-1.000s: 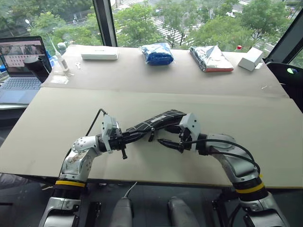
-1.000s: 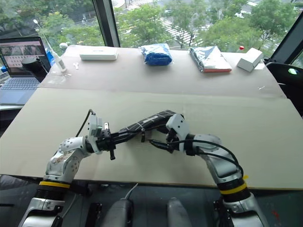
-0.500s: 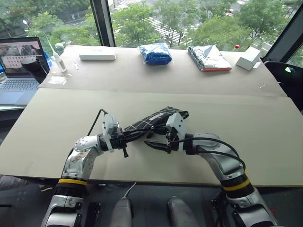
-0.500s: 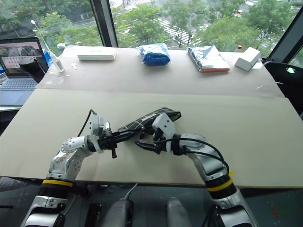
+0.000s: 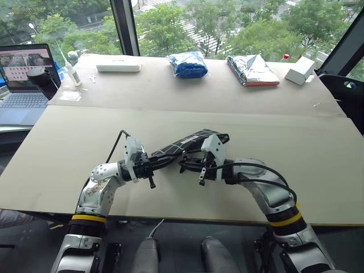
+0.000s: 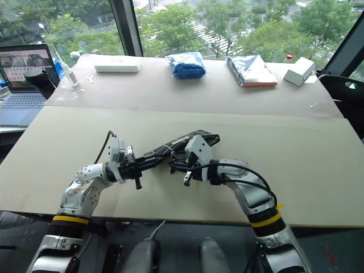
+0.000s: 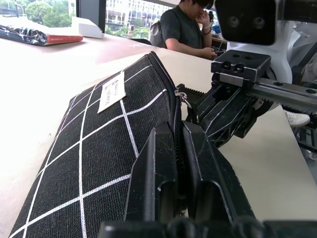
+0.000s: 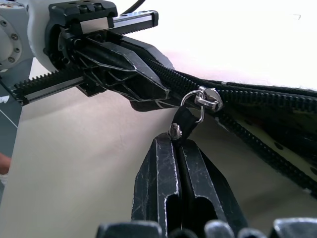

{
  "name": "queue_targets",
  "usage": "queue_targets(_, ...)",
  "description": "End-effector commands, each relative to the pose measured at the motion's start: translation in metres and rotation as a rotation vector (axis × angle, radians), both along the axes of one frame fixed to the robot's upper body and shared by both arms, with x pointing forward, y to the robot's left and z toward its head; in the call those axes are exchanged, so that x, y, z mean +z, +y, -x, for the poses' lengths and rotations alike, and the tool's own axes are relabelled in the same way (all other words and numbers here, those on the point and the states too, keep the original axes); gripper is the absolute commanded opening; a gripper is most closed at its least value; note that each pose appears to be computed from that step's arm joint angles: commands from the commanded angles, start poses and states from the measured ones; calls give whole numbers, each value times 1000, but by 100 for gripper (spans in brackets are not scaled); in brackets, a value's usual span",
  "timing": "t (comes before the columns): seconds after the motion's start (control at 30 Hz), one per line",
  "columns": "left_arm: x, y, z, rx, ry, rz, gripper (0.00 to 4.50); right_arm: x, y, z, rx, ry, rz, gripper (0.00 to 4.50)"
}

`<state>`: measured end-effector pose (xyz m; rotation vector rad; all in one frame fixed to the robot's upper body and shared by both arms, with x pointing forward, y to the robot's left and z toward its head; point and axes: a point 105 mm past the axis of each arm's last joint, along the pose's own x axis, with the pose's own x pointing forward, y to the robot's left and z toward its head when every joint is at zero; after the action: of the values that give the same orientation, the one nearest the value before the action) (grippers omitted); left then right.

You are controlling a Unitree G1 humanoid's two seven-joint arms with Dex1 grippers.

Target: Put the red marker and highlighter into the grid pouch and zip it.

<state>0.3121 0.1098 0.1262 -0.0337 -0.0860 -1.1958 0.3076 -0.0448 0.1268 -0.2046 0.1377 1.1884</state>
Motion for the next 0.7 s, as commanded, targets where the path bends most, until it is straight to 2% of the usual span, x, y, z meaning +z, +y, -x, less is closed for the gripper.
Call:
queue_targets(0.03,12,2,-1,8,-53,8,0,15,-27,-8,-67,-57,0,4)
queue_targets(0.23,13,4,-1,10,-53,5,0,23,-102,-41,-301,-106,106,4)
queue_targets(0.43,13,3,-1,8,-51,2,0,24,-149,-57,-428,-155,209,4)
queue_targets(0.57,14,0,-2,-1,-54,4,0,26,-157,-64,-461,-163,206,4)
queue_targets(0.67,15,0,-2,-4,-55,4,0,25,-147,-63,-430,-151,171,4)
queue_targets(0.7,15,-1,-2,-5,-55,4,0,24,-140,-60,-402,-133,141,32)
